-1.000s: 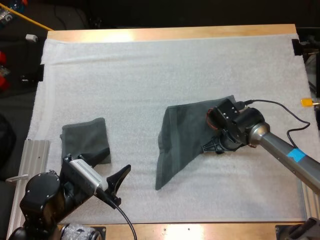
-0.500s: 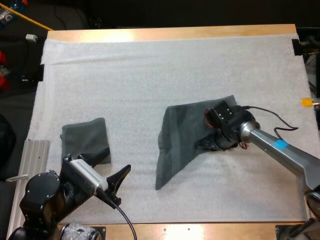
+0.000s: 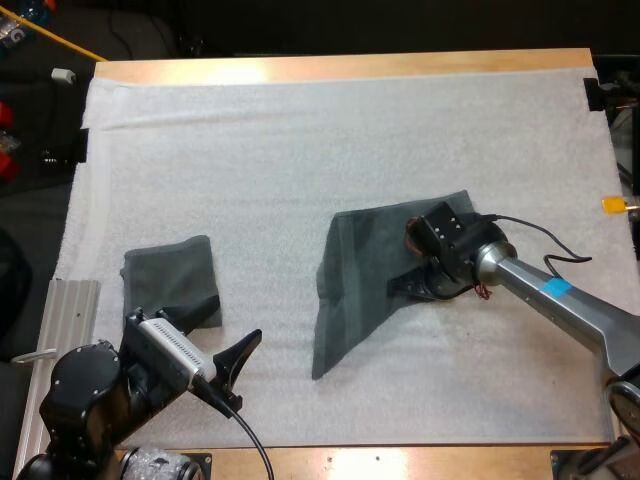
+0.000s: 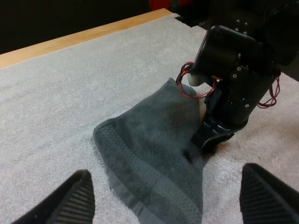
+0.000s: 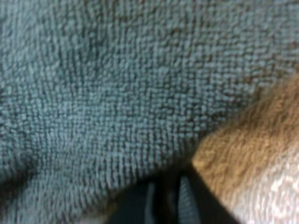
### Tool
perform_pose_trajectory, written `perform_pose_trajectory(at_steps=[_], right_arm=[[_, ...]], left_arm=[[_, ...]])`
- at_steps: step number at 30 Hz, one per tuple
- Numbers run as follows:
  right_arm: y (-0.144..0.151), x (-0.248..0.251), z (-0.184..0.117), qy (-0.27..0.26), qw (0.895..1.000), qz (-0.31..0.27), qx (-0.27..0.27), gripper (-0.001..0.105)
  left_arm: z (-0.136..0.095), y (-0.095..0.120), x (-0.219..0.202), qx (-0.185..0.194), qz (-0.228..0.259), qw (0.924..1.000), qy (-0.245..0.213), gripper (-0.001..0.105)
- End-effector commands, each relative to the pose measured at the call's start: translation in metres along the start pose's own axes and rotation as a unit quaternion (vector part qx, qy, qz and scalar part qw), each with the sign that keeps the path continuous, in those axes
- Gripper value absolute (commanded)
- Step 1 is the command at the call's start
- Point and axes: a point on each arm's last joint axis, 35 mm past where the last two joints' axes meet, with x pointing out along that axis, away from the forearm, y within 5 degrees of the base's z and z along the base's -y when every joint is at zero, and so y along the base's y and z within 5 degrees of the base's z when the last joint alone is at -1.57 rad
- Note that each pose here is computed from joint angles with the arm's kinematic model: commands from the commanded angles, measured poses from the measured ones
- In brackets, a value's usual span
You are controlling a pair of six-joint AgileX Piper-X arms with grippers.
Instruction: Pick towel from pile, fold and stack
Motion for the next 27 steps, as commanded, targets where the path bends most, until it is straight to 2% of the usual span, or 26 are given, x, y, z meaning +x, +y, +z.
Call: perform_pose_trajectory(at_steps=[1, 7, 12, 13, 15, 18, 23, 27], right_arm=[[0.000, 0.000, -0.006, 0.022, 1.000, -0.005, -0.002, 0.000], [0.004, -0.032, -0.023, 0.053, 0.996, -0.041, -0.059, 0.000], [0.010, -0.074, -0.054, 0.121, 0.982, -0.048, -0.135, 0.000], [0.012, -0.080, -0.058, 0.121, 0.981, -0.047, -0.145, 0.000], [0.017, -0.098, -0.073, 0.147, 0.972, -0.047, -0.178, 0.000], [0.024, -0.115, -0.088, 0.146, 0.966, -0.046, -0.207, 0.000], [0.031, -0.126, -0.097, 0.138, 0.965, -0.045, -0.220, 0.000], [0.030, -0.128, -0.101, 0.155, 0.963, -0.042, -0.216, 0.000]], left_arm=[[0.002, -0.001, -0.001, -0.002, -0.004, 1.0000, -0.002, 0.063], [0.002, -0.001, -0.001, -0.002, -0.004, 1.0000, -0.002, 0.063], [0.002, -0.001, -0.001, -0.001, -0.004, 1.0000, -0.002, 0.063], [0.002, -0.001, -0.001, -0.001, -0.004, 1.0000, -0.002, 0.063], [0.002, -0.001, -0.001, -0.001, -0.004, 1.0000, -0.002, 0.063], [0.002, -0.001, -0.001, -0.001, -0.004, 1.0000, -0.002, 0.063], [0.000, -0.002, -0.001, -0.004, -0.021, 0.9998, 0.007, 0.063], [-0.011, -0.003, -0.001, -0.027, -0.039, 0.9971, 0.059, 0.063]])
